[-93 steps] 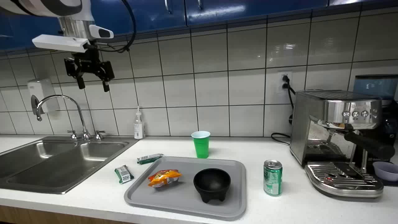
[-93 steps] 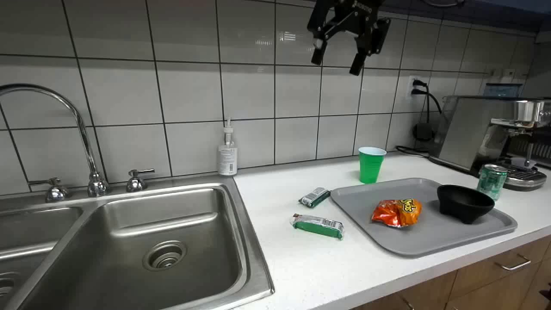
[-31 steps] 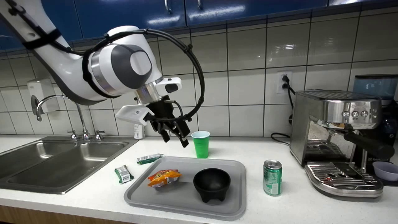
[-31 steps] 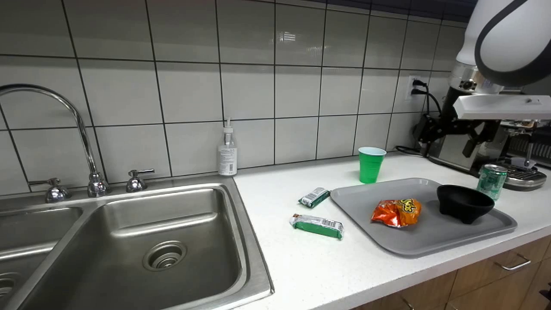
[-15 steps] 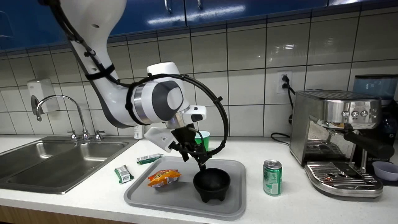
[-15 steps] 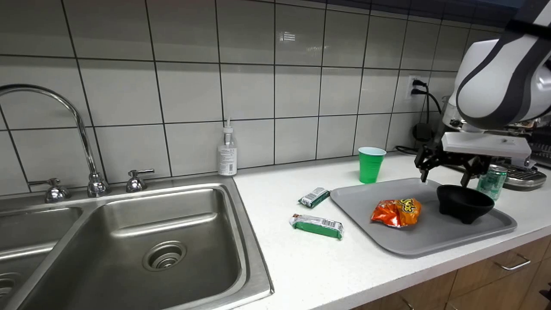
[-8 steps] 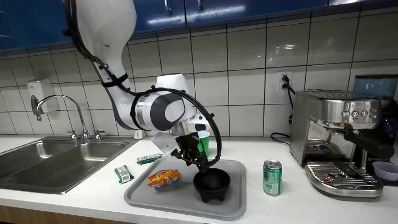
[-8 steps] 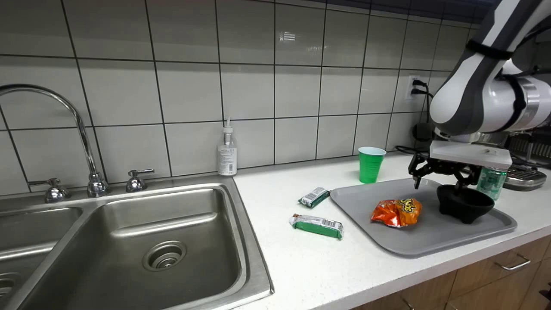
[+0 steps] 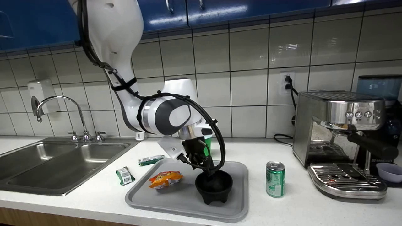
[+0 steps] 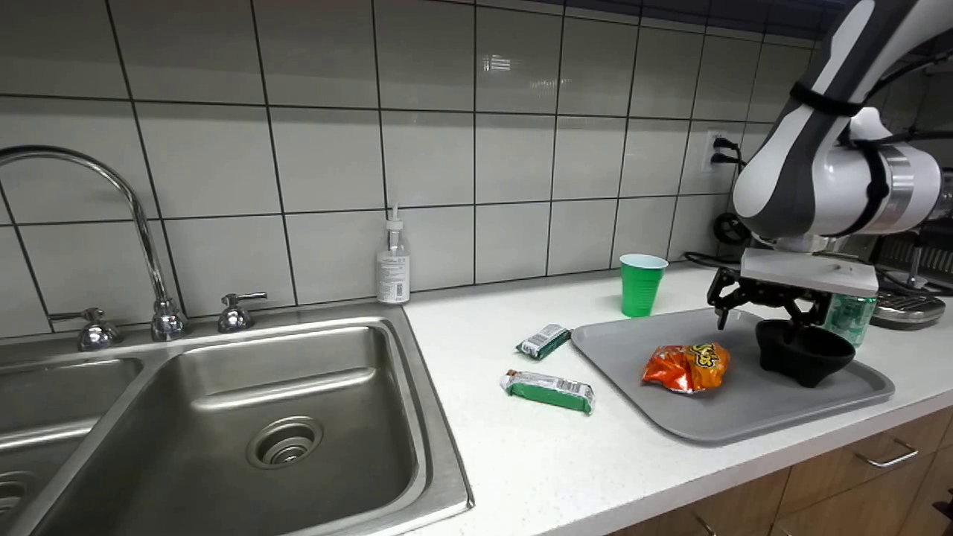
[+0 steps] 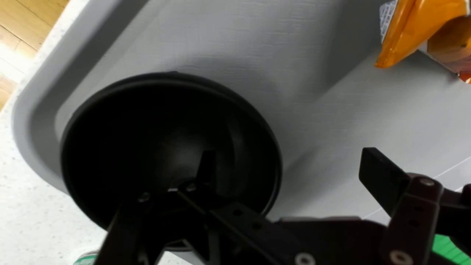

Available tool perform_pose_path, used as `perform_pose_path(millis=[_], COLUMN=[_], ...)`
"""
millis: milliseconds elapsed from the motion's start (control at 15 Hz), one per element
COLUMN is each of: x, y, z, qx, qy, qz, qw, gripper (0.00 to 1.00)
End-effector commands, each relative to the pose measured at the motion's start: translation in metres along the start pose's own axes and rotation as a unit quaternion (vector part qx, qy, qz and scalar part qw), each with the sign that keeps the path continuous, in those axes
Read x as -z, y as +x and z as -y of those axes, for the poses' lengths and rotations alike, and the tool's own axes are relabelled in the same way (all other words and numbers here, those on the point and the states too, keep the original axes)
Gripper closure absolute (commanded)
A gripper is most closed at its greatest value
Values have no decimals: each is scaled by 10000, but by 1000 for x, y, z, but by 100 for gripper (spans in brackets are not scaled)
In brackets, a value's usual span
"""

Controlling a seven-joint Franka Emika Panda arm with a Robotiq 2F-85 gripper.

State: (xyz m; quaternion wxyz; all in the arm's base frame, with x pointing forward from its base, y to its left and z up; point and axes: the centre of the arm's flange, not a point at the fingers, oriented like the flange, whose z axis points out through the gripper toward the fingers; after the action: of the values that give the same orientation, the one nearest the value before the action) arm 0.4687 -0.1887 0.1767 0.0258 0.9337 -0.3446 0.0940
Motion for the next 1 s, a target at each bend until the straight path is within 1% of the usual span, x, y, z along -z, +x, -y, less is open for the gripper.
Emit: perform_pose_path(millis=[0,133,200,267,333,400,800,867,933], x=[-2,-2,-2,-2,-2,-1,4,5,8], y=[10,11,11,11,11,11,10,10,9], z=[-1,-2,-2,-2,-2,-2,0,1,2], qx=[31,29,24,21,21,24,50,57,72], qy=[1,-5,-6,-7,-13,-19,-45,-47,-48], qz=[-52,-59,-66,-71,-76,-83,-130,-141,-160], qw=[10000,10000,10000,10000,10000,10000,9999,9999,9998], gripper=[0,0,12,28,34,44,90,97,100])
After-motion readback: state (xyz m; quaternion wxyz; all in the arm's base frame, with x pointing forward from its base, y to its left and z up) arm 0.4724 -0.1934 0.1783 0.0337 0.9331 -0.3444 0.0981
